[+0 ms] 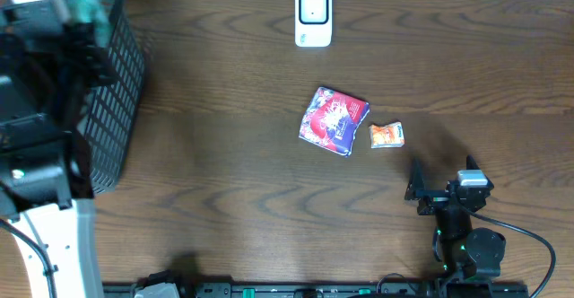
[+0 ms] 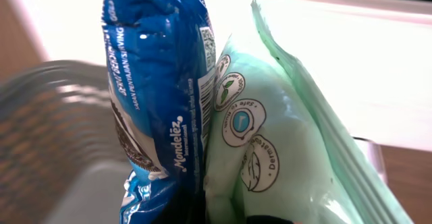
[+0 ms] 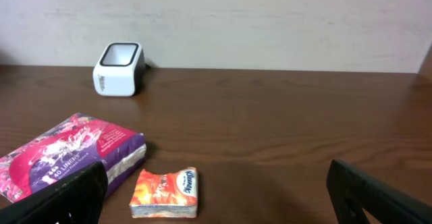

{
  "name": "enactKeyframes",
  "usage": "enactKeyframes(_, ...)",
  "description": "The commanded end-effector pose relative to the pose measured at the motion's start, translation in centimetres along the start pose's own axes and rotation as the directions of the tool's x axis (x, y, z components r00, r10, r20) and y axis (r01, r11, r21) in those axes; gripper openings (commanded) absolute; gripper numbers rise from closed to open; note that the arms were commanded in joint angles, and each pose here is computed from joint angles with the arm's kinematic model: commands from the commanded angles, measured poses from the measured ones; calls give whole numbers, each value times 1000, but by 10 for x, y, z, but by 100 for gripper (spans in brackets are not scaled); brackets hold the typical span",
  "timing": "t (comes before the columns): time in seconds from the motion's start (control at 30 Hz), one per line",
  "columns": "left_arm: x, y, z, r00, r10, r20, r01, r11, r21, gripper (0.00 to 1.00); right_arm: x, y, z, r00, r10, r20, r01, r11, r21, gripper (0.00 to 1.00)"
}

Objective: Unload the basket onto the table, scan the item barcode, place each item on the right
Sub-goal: 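Grasp the blue snack pack and green wipes pack together with left gripper, then carry both packs out and lower them beside the tissue pack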

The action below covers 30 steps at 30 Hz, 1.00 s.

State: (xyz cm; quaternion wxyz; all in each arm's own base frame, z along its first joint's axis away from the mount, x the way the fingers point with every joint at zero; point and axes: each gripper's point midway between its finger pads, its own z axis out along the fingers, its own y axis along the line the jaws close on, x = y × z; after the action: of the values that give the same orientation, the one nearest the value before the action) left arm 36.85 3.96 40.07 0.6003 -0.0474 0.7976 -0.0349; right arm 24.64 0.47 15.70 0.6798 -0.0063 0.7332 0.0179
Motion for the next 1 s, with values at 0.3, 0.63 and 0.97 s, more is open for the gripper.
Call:
enactKeyframes(0.3,115,-159,53,915,59,-399,87,937,338,7,1,0,0,1000,-7,0,7,1000,2,99)
enactKeyframes(0.63,248,-182,122,754,184,-630,-33,969,243,8,1,0,0,1000,-7,0,7,1000,2,99)
enactKeyframes(0.97,300,-204,125,674,131,-727,19,981,194,53,1,0,0,1000,-7,0,7,1000,2,99)
